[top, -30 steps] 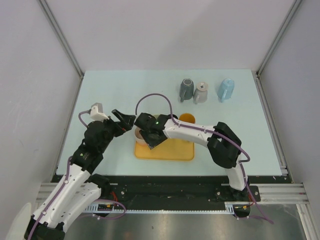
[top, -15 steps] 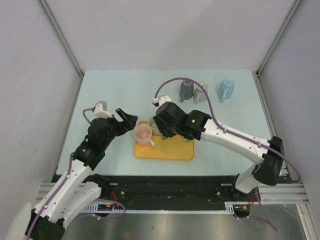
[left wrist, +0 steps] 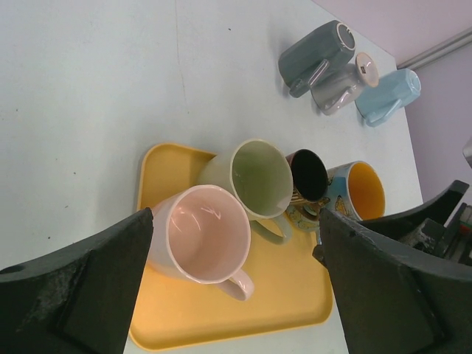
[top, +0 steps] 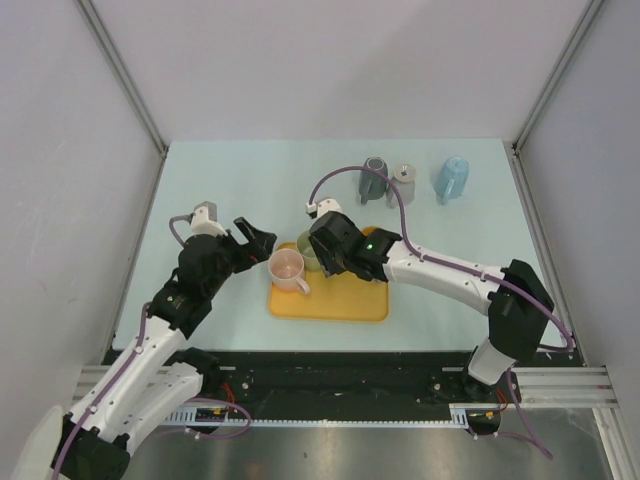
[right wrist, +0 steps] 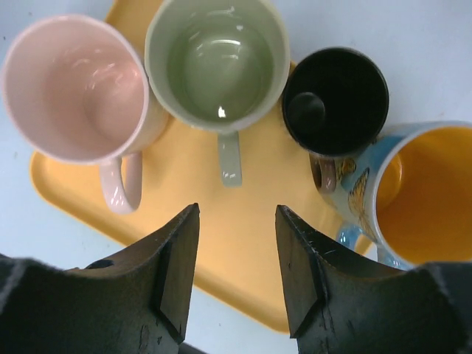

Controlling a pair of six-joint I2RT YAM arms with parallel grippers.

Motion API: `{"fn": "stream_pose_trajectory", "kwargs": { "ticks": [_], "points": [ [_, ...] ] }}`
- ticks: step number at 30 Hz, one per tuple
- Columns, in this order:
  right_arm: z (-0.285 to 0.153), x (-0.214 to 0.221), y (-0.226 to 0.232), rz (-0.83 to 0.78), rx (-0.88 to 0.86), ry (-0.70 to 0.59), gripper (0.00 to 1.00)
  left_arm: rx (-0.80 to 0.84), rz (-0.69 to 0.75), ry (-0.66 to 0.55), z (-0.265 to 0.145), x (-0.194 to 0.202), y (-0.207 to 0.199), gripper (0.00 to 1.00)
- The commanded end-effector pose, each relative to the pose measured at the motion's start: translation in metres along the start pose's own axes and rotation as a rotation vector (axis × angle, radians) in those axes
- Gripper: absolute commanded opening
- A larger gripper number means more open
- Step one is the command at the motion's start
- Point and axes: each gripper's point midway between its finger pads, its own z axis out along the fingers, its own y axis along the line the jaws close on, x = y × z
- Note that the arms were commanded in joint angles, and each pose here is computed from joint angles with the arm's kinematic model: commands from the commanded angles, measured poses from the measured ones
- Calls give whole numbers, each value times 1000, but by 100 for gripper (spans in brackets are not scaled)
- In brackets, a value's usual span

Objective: Turn the mug right side up
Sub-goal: Turn over the cup at the center of the board.

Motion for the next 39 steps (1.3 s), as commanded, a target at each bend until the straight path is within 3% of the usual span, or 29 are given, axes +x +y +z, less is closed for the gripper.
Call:
{"fn": "stream_pose_trajectory", "kwargs": {
  "ticks": [1, 24, 39],
  "points": [
    [16, -17, 0, 22, -2, -53, 50, 31, 26, -24, -5, -10, -9, 98],
    [38, -8, 3, 25, 15, -32, 48, 25, 30, -19, -5, -7, -6, 98],
    [-5, -35, -19, 44, 82, -130, 48, 26, 22, -13, -4, -6, -7, 98]
  ]
}}
